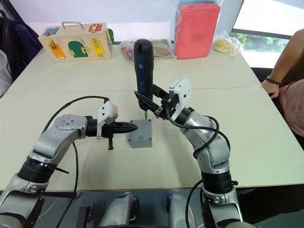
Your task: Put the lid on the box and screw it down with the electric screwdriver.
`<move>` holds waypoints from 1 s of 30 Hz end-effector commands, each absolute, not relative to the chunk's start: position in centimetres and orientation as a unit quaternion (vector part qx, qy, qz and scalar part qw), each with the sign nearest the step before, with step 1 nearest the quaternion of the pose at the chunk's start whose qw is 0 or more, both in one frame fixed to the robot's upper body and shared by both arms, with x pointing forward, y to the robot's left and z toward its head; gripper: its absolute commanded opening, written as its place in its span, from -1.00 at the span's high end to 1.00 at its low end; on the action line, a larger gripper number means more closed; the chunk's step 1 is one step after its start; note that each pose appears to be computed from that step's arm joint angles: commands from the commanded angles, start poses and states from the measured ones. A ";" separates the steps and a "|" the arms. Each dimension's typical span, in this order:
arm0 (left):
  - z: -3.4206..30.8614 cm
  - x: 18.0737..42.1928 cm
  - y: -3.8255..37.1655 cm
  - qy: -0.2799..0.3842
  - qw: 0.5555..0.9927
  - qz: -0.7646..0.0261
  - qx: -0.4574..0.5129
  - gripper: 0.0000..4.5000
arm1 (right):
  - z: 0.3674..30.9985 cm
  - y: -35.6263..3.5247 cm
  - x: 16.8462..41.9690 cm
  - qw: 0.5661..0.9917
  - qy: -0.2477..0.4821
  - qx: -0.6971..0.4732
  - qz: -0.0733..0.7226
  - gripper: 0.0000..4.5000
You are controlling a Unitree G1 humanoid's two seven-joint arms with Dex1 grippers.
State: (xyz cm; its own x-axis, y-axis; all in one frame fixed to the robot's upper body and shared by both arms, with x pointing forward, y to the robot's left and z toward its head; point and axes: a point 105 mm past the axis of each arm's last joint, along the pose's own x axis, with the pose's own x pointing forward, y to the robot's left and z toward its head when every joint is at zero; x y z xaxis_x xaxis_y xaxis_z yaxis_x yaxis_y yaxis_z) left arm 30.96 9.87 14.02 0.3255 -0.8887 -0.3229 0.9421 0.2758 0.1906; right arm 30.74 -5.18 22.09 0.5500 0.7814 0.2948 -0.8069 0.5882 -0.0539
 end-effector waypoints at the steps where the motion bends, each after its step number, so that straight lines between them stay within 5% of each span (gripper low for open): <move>1: 12.8 30.9 10.0 0.094 0.792 -0.574 0.184 1.00 | 23.4 -5.0 29.9 0.871 -0.181 0.030 0.457 0.30; 19: 12.7 30.7 9.3 0.086 0.791 -0.578 0.179 1.00 | 22.2 -6.3 31.3 0.887 -0.156 0.006 0.435 0.30; 30: 12.2 30.7 9.4 0.089 0.794 -0.573 0.184 1.00 | 16.0 -5.1 32.1 0.904 -0.007 0.021 0.426 0.30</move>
